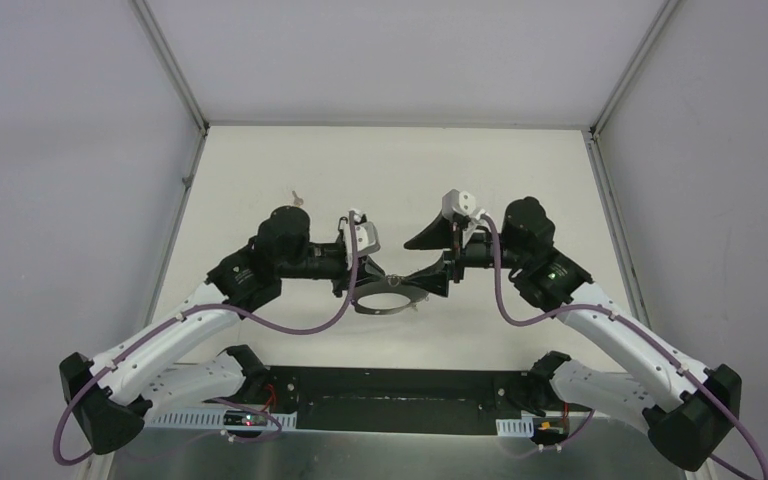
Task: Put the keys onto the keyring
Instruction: Adjust the keyring.
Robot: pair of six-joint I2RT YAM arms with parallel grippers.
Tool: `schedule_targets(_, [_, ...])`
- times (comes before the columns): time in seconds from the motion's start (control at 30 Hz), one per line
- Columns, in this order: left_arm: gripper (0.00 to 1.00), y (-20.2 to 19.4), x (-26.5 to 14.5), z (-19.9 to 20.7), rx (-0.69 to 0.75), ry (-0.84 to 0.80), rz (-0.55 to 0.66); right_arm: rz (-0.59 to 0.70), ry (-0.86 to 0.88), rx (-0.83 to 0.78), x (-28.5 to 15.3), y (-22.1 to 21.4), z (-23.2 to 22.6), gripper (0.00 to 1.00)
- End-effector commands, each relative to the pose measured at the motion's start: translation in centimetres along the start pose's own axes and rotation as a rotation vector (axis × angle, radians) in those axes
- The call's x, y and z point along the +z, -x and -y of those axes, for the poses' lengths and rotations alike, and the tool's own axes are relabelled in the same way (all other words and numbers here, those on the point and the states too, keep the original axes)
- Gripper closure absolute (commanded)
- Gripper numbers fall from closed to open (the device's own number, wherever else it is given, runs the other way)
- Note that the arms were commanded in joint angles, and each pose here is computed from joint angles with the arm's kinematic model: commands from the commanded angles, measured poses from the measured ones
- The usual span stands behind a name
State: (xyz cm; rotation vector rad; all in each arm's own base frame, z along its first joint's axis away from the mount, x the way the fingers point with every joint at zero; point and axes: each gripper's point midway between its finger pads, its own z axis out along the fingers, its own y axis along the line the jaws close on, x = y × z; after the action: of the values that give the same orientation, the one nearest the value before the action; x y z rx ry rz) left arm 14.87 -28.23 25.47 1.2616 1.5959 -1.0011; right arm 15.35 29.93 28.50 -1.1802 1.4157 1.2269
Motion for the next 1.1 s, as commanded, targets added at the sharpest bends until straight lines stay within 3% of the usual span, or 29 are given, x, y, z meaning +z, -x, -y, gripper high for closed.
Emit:
schedule_targets(0.0, [1.00, 4.9, -0.8, 0.5, 0.127, 0.015, 0.244, 0.078, 0.018, -0.106, -0.5, 1.9, -0.8, 0.27])
schedule_targets(0.3, [1.00, 7.6, -2.0, 1.4, 0.267, 0.011, 0.437, 0.147, 0.146, -0.185, -0.3, 3.1, -2.8, 0.44])
schedule_targets(0.43, [1.00, 7.6, -1.8, 1.4, 0.250, 0.007, 0.434, 0.164, 0.176, -0.211, -0.3, 3.6, -3.2, 0.55])
schedule_targets(0.87, [1.00, 7.6, -1.5, 1.6, 0.210, -0.019, 0.429, 0.151, 0.163, -0.197, 0.9, 3.6, -2.2, 0.67])
schedule_targets(1.07, [1.00, 7.4, -1.5, 1.7, 0.196, -0.027, 0.422, 0.143, 0.159, -0.188, 1.1, 3.6, -1.9, 0.93])
